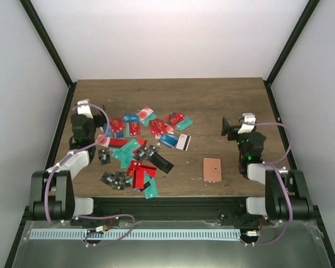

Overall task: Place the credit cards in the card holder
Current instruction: Pick up the card holder from the center of the board.

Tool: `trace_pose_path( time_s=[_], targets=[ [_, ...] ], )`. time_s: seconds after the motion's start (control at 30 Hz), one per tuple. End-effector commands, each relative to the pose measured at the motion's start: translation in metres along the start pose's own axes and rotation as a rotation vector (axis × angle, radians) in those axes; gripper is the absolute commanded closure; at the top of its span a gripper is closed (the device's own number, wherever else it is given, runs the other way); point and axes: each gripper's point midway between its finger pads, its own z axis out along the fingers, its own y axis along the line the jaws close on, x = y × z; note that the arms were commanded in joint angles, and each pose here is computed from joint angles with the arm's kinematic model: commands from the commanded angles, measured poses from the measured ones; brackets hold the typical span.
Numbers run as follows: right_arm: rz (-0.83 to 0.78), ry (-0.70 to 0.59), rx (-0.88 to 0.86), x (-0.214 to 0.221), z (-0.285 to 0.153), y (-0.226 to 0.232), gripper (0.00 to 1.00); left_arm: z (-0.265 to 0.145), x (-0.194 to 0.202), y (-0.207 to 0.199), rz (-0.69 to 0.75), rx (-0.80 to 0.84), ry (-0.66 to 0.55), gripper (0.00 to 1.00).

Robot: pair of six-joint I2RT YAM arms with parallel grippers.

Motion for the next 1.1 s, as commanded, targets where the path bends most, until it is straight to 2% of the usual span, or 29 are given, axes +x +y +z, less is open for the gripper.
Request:
trace_pose_path(
  time_s=[0.0,0.17,0.27,0.37,0.47,0.67,1.07],
  targets=[
    [0.136,0.068,0.067,-0.036,0.011,-0.012,0.00,-0.013,0.016,-0.007,-0.130,0.004,0.210,0.00],
    [0.431,0.143,0.113,-0.083,0.007,-0.011,0.00,-0.035,-0.003,-0.011,-0.156,-0.003,0.304,0.00],
    [0.490,0.201,0.114,-0.090,-0.004,-0.005,0.00,-0.054,-0.014,-0.009,-0.200,-0.024,0.336,0.00],
    [0.552,0.288,0.038,-0.085,-0.014,0.014,0.00,-0.074,-0.018,-0.013,-0.201,-0.007,0.399,0.00],
    [0.626,0.438,0.062,-0.060,-0.027,0.020,0.00,-0.092,-0.013,-0.036,-0.205,0.111,0.508,0.00],
    [0.695,0.782,0.150,0.013,-0.066,0.029,0.00,-0.123,0.024,-0.066,-0.245,0.229,0.722,0.01],
    [0.764,1.016,0.265,0.069,-0.139,0.038,0.03,-0.162,0.101,-0.211,-0.201,0.533,0.987,0.13]
  ],
)
